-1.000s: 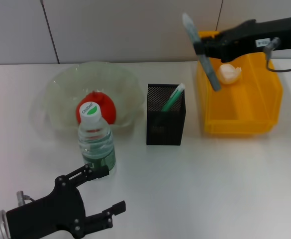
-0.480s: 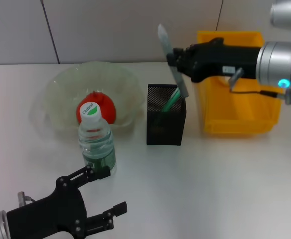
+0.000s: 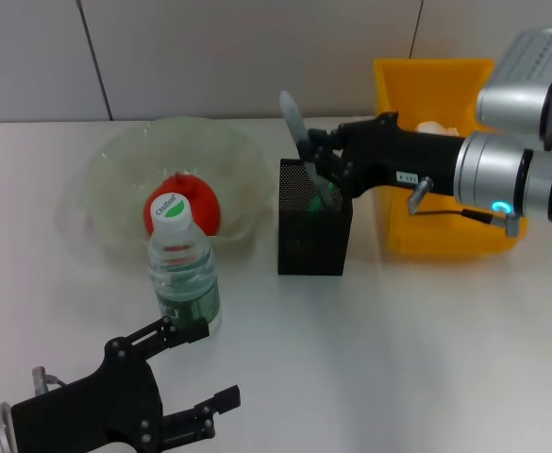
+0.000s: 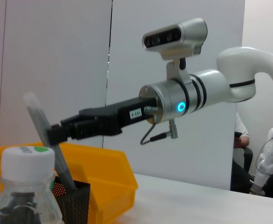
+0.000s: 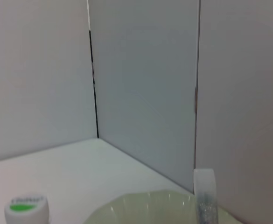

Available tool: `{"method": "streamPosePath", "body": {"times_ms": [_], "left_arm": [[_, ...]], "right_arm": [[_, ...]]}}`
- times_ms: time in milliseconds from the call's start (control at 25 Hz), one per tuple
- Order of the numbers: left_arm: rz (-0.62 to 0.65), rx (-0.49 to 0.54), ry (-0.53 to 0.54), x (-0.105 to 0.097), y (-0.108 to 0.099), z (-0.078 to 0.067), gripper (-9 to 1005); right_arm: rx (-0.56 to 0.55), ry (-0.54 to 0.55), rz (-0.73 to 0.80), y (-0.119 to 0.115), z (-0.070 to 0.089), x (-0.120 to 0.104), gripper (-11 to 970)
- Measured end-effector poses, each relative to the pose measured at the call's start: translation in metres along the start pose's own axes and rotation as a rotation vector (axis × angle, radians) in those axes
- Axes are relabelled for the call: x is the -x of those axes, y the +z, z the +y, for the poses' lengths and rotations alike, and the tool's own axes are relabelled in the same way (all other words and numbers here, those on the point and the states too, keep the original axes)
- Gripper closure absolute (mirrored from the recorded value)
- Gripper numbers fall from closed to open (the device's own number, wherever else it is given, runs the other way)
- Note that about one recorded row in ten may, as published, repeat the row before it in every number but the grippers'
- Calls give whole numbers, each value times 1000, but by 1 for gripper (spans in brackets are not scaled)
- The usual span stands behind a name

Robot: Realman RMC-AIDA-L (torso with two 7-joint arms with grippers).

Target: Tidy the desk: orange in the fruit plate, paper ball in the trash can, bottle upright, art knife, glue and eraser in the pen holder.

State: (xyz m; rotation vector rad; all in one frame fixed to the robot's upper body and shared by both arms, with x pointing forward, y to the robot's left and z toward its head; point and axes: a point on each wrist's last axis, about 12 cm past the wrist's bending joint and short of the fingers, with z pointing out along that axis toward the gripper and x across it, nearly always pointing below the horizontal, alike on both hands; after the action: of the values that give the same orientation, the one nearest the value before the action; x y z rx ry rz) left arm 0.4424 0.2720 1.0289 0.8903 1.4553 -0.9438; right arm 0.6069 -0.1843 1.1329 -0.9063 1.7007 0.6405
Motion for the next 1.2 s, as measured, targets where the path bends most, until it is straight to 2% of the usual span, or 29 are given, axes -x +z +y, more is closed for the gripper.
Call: {"method": "streamPosePath", "body": {"times_ms": [160, 480, 560, 760, 880, 1040, 1120, 1160, 1200], "left_arm": [[-1, 0, 0, 0, 0, 0, 181], [-5, -1, 6, 2, 1, 2, 181], [-5, 0, 7, 2, 1, 2, 181], [-9, 3, 14, 3, 1, 3, 181], [-15, 0, 18, 4, 3, 4, 181], [-23, -1, 24, 5, 5, 4, 181], [-25, -2, 25, 6, 7, 5, 181], [-26, -3, 25, 6, 8, 6, 181], [-26, -3, 26, 6, 8, 6, 181]], "right_arm": [[2, 7, 22, 0, 2, -10, 793], [0, 10, 7, -5, 3, -15, 770], [2, 19, -25, -9, 4, -14, 543], [44, 23, -218, -36, 10, -10, 407], [55, 16, -352, -65, 13, -17, 350], [77, 54, -415, -98, 21, -42, 282], [101, 50, -381, -112, 35, -70, 235], [101, 50, -381, -112, 35, -70, 211], [112, 28, -354, -117, 43, -84, 188]]}}
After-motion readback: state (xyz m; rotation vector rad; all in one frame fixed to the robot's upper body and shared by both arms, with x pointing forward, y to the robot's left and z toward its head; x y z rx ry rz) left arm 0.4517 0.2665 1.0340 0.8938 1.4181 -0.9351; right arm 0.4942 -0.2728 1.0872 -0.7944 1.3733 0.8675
